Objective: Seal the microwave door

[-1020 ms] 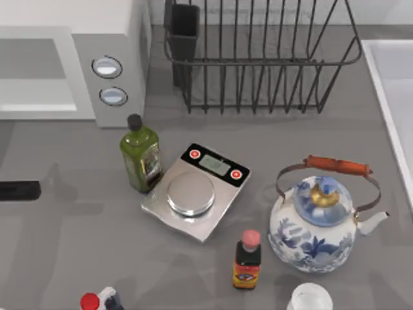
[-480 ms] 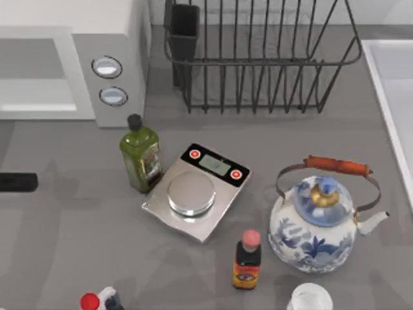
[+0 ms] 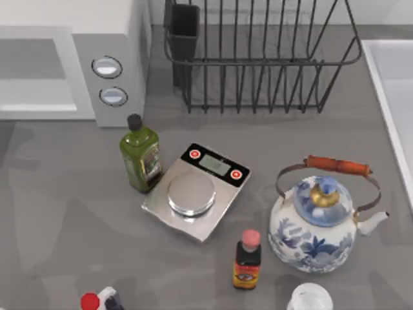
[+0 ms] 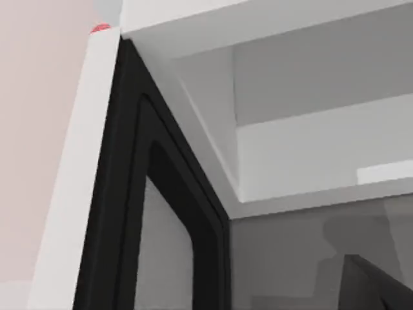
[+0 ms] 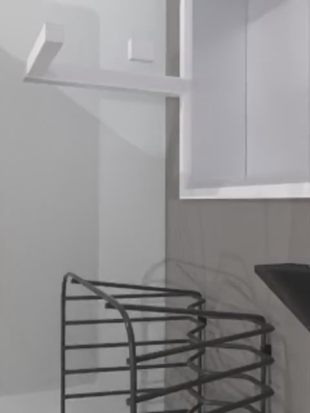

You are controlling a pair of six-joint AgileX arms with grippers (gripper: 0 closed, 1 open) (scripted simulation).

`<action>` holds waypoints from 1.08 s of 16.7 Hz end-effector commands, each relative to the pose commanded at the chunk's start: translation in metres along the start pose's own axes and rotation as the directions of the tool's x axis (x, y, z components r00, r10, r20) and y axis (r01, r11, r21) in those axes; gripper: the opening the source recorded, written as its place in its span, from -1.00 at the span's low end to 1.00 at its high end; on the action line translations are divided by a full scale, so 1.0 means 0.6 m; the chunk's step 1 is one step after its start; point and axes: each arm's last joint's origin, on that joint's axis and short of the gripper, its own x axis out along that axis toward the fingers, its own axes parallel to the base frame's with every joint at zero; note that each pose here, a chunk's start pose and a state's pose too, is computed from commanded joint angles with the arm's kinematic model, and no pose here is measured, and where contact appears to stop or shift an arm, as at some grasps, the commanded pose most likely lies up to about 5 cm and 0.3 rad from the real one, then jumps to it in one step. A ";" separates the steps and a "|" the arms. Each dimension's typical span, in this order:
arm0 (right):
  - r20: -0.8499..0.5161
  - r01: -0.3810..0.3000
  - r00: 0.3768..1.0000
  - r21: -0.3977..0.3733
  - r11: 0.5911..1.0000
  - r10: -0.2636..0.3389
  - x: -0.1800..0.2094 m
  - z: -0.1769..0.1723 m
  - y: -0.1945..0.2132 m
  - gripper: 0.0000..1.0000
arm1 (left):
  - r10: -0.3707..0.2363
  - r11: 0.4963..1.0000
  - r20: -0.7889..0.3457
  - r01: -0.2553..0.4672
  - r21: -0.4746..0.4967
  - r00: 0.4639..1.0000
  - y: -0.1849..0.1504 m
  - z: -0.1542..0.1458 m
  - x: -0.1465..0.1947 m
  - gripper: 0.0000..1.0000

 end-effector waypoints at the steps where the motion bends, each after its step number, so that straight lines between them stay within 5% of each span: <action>1: 0.000 0.000 1.000 0.000 1.000 0.000 0.000 0.000 0.000 1.00 | -0.016 1.000 -0.063 0.015 -0.001 0.998 0.039 0.000 0.016 -1.00; 5: 0.000 0.000 1.000 0.000 1.000 0.000 0.000 0.000 0.000 1.00 | -0.108 0.992 -0.225 0.091 -0.088 0.968 0.204 -0.046 0.053 -1.00; 9: 0.000 0.000 1.000 0.000 1.000 0.000 0.000 0.000 0.000 1.00 | -0.186 0.969 -0.243 0.137 -0.206 0.952 0.324 -0.118 0.038 -1.00; 18: 0.000 0.000 1.000 0.000 1.000 0.000 0.000 0.000 0.000 1.00 | -0.208 0.957 -0.222 0.151 -0.246 0.953 0.363 -0.146 0.022 -1.00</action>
